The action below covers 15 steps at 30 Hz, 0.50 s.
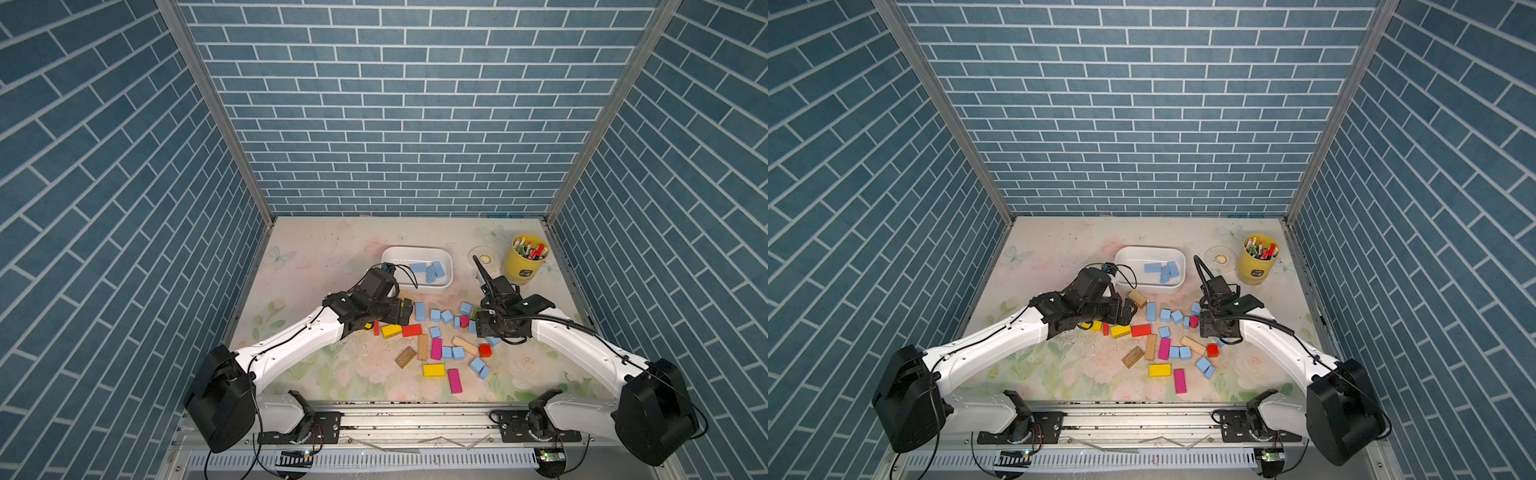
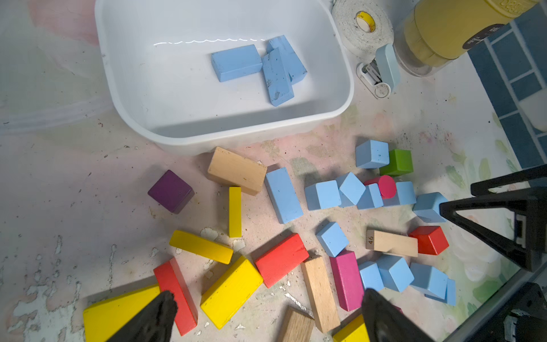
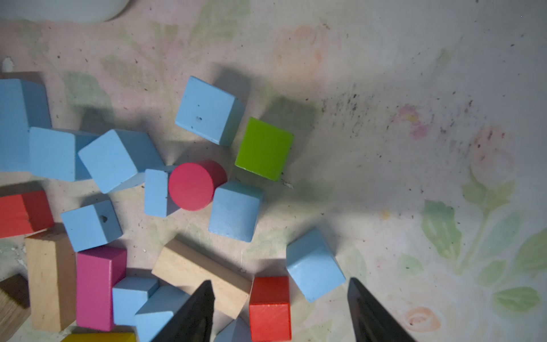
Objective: Pick out the blue building blocks
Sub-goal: Pick up the building block from the center of the board.
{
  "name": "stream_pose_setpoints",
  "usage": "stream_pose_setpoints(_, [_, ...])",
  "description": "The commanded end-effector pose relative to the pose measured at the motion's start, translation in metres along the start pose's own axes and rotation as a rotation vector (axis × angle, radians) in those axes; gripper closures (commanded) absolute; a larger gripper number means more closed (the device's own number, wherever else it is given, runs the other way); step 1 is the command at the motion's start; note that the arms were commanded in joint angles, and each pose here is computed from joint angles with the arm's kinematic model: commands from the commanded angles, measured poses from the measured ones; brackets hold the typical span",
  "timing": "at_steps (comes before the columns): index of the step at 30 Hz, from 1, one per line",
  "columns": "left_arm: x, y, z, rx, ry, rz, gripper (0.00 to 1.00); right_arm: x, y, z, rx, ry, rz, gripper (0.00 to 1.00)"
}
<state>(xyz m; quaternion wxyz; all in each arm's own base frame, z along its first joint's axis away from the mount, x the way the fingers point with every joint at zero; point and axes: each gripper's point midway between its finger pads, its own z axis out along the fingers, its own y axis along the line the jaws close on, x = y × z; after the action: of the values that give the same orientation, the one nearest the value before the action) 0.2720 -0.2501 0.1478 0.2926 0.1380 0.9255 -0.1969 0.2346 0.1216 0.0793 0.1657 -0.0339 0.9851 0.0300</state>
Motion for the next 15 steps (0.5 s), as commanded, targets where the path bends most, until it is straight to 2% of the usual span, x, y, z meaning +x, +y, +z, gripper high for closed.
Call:
stream_pose_setpoints(1, [-0.005,-0.004,-0.002,0.011,-0.022,0.027,0.01,-0.019,0.010,-0.002,0.007,-0.047,0.042,0.29])
stream_pose_setpoints(15, [-0.006,-0.005,0.003,0.018,-0.035,0.045,0.01,-0.014,0.024,0.031,0.032,0.017,0.021,0.43])
